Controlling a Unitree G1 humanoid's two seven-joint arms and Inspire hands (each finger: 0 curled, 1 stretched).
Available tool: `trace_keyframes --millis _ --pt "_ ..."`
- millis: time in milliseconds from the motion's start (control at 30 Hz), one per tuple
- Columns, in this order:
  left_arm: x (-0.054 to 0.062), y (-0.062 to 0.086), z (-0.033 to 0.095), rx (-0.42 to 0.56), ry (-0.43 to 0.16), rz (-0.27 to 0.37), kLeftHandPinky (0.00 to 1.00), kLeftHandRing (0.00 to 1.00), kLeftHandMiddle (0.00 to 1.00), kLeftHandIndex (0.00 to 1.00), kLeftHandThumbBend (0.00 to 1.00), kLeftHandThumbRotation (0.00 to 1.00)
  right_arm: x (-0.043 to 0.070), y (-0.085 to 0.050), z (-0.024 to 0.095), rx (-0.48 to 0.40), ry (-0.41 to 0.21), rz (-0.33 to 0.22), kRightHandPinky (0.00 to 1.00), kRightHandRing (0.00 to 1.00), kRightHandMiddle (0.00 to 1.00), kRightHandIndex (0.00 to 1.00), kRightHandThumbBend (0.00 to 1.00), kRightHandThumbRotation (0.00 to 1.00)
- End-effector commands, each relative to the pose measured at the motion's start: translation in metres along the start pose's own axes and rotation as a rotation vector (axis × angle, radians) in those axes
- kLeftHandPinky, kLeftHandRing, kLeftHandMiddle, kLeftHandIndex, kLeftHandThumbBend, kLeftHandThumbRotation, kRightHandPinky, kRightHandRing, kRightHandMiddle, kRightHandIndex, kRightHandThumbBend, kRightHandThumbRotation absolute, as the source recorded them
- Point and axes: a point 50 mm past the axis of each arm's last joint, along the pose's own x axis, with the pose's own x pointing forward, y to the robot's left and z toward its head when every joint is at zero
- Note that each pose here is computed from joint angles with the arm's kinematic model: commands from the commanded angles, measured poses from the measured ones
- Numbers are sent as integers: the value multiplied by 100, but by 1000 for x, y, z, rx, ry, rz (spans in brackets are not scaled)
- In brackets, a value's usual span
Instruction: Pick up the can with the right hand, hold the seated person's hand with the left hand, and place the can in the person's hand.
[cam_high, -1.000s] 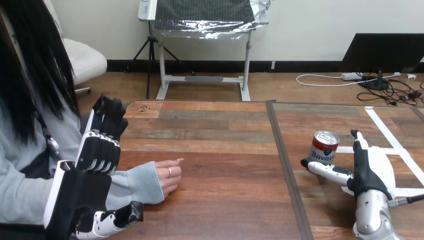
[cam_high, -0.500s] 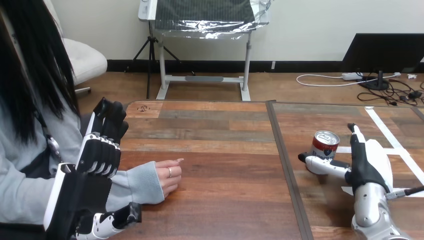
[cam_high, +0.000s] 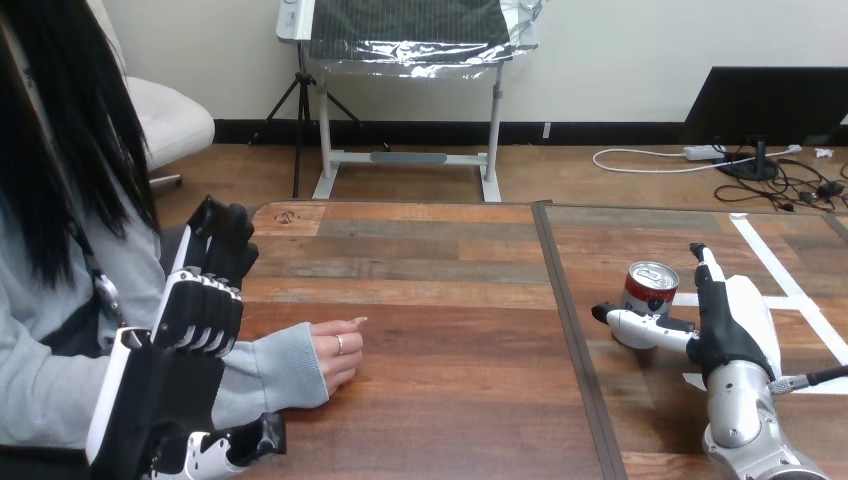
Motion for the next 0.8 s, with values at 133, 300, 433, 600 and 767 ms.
trace_keyframes --millis 133,300,433,600,767 --pt "13 -2 6 15 -66 -4 100 100 100 100 100 49 17 -17 34 51 -65 -48 94 100 100 100 100 38" --pt "12 -1 5 -3 -72 -4 99 100 100 100 100 49 17 -16 35 52 -64 -40 93 99 99 100 100 38" --pt "11 -1 7 9 -64 -15 99 100 100 100 100 49 18 -16 37 61 -66 -43 92 99 99 99 100 38" --pt "12 0 6 18 -77 -17 99 100 100 100 100 49 18 -15 39 63 -64 -40 89 97 97 98 100 38" --pt "11 0 7 15 -75 -21 98 100 100 100 100 48 18 -13 38 108 -50 -31 84 93 96 97 100 36"
